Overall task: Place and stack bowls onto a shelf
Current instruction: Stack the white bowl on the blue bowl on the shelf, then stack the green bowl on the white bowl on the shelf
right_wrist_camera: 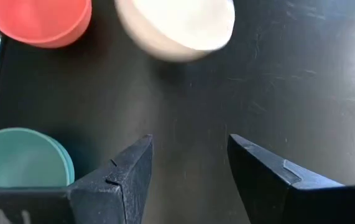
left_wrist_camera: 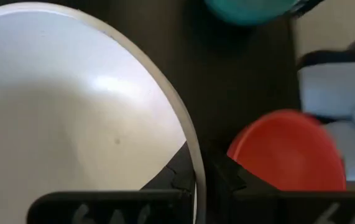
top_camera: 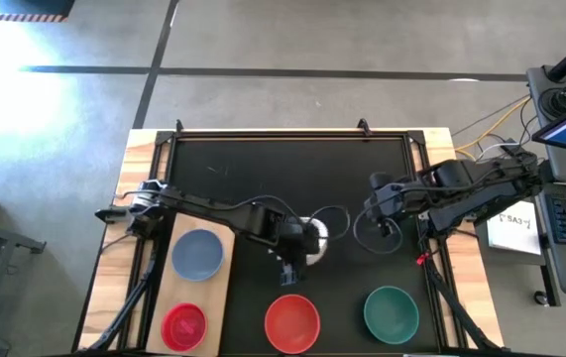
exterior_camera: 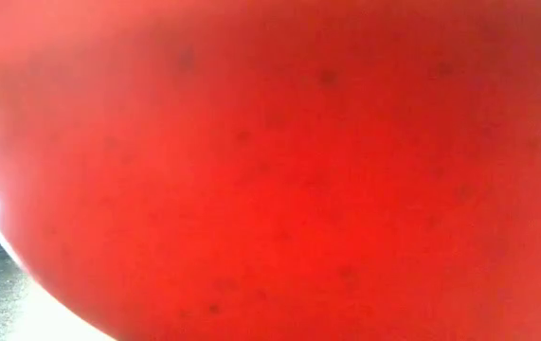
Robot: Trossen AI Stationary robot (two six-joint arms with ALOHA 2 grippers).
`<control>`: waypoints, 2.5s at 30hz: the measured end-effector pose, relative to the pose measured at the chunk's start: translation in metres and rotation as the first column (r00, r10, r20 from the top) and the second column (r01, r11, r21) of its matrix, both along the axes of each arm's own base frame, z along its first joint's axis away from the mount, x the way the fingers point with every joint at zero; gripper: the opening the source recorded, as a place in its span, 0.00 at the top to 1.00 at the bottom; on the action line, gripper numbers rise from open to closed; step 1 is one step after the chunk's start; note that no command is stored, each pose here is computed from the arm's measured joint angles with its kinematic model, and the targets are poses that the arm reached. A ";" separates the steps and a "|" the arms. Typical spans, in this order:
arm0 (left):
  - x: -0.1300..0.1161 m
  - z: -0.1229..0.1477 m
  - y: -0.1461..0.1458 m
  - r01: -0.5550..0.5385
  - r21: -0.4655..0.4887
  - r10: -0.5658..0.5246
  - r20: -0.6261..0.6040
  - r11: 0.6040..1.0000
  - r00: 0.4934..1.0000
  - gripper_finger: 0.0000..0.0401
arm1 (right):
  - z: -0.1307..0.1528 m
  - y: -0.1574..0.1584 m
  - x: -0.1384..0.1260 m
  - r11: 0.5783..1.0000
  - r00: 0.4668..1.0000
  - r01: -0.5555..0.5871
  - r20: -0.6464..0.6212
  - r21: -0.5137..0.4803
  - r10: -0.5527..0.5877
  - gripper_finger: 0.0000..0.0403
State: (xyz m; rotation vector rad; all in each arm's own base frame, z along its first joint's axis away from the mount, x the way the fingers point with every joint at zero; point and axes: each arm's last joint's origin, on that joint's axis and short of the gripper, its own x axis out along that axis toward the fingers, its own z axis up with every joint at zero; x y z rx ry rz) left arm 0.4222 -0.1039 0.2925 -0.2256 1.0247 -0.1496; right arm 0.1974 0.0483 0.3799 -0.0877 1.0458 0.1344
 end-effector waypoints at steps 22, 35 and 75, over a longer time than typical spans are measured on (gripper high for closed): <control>-0.097 0.036 -0.064 -0.410 0.271 0.487 -0.367 0.871 0.793 1.00 | -0.009 0.000 0.000 1.000 0.999 -0.009 -0.037 -0.015 0.008 0.51; -0.138 0.024 -0.074 -0.501 0.299 0.583 -0.410 0.812 0.701 1.00 | -0.025 0.000 0.001 1.000 0.996 -0.002 -0.094 -0.025 0.000 0.51; -0.148 0.034 -0.072 -0.605 0.258 0.657 -0.271 0.753 0.703 0.61 | -0.028 0.001 0.003 0.995 0.991 0.098 -0.091 0.025 -0.095 0.51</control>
